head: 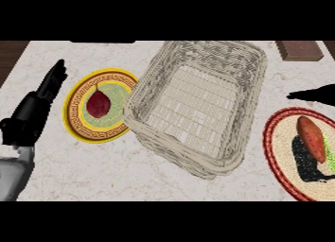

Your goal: Pick the sweet potato from the placemat and place it in the basket

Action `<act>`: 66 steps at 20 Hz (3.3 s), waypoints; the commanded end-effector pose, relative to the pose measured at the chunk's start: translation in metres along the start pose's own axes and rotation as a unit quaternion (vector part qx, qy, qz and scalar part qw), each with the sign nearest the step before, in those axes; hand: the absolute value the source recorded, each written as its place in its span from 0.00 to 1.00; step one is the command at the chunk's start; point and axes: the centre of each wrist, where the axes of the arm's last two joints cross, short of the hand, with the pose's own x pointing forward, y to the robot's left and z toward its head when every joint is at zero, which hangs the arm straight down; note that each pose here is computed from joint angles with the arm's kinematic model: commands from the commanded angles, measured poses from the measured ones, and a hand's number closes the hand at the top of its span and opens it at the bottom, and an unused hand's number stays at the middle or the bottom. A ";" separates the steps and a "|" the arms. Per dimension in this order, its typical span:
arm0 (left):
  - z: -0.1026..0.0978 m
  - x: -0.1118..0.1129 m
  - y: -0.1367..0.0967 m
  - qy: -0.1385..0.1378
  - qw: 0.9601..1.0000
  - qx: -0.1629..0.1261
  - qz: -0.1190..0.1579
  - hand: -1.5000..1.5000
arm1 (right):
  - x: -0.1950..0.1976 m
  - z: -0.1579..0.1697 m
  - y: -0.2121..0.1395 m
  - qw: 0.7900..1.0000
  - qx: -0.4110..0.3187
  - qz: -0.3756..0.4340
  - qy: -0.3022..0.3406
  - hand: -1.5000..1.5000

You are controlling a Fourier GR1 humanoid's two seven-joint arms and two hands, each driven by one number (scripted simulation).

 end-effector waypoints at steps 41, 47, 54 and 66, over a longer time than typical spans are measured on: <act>0.008 -0.012 0.010 -0.002 1.000 0.003 0.008 0.50 | -0.040 -0.071 0.099 0.998 0.008 -0.056 -0.004 1.00; 0.007 0.015 0.006 0.000 1.000 0.004 0.003 0.50 | -0.032 -0.071 0.103 0.999 -0.016 -0.007 -0.032 1.00; 0.012 -0.008 -0.001 0.014 1.000 0.002 0.003 0.50 | -0.039 -0.069 0.127 0.993 -0.088 -0.052 0.066 1.00; 0.022 -0.006 0.023 0.023 0.999 0.026 -0.010 0.50 | -0.038 -0.034 0.116 0.870 -0.353 -0.150 0.311 1.00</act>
